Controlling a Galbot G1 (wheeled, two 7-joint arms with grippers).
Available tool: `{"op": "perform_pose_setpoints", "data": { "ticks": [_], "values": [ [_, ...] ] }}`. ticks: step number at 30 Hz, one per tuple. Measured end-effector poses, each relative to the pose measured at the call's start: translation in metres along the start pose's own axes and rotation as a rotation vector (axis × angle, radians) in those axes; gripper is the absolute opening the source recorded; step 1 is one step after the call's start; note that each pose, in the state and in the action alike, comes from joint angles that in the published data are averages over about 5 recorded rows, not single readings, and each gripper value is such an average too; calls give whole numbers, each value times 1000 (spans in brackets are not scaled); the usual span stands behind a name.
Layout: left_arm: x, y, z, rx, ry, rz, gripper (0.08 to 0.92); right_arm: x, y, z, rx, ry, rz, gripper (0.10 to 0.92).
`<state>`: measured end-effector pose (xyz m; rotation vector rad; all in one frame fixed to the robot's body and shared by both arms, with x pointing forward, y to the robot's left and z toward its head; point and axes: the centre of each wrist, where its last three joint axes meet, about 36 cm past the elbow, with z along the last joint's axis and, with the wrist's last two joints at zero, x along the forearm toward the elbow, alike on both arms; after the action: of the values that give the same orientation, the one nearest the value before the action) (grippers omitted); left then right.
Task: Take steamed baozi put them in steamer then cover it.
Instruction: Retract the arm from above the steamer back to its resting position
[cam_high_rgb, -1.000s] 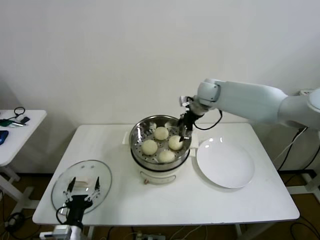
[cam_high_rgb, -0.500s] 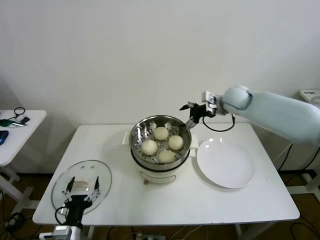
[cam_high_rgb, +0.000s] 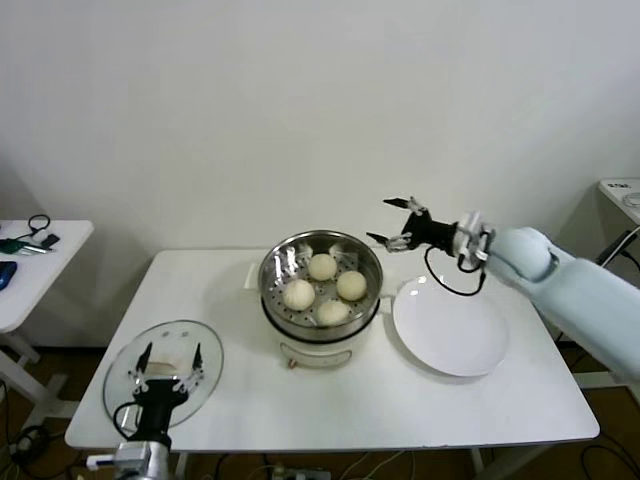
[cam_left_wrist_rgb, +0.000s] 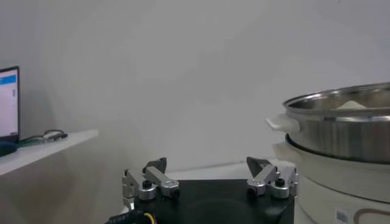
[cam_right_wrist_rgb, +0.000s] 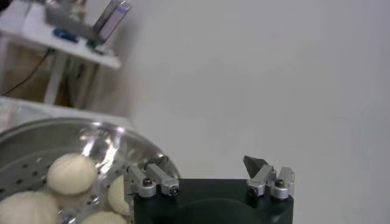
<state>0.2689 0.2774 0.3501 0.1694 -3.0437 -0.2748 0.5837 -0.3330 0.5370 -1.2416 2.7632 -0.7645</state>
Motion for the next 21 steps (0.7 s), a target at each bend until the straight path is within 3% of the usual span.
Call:
{"op": "perform_pose_setpoints", "data": {
  "ticks": [10, 17, 21],
  "values": [
    [-6, 9, -9, -159, 3, -37, 823, 39, 48, 27, -122, -83, 225, 823],
    [-3, 17, -15, -450, 19, -91, 823, 67, 86, 45, -258, -116, 380, 823],
    [0, 20, -14, -668, 33, -88, 823, 84, 106, 57, -320, -114, 454, 823]
  ]
}}
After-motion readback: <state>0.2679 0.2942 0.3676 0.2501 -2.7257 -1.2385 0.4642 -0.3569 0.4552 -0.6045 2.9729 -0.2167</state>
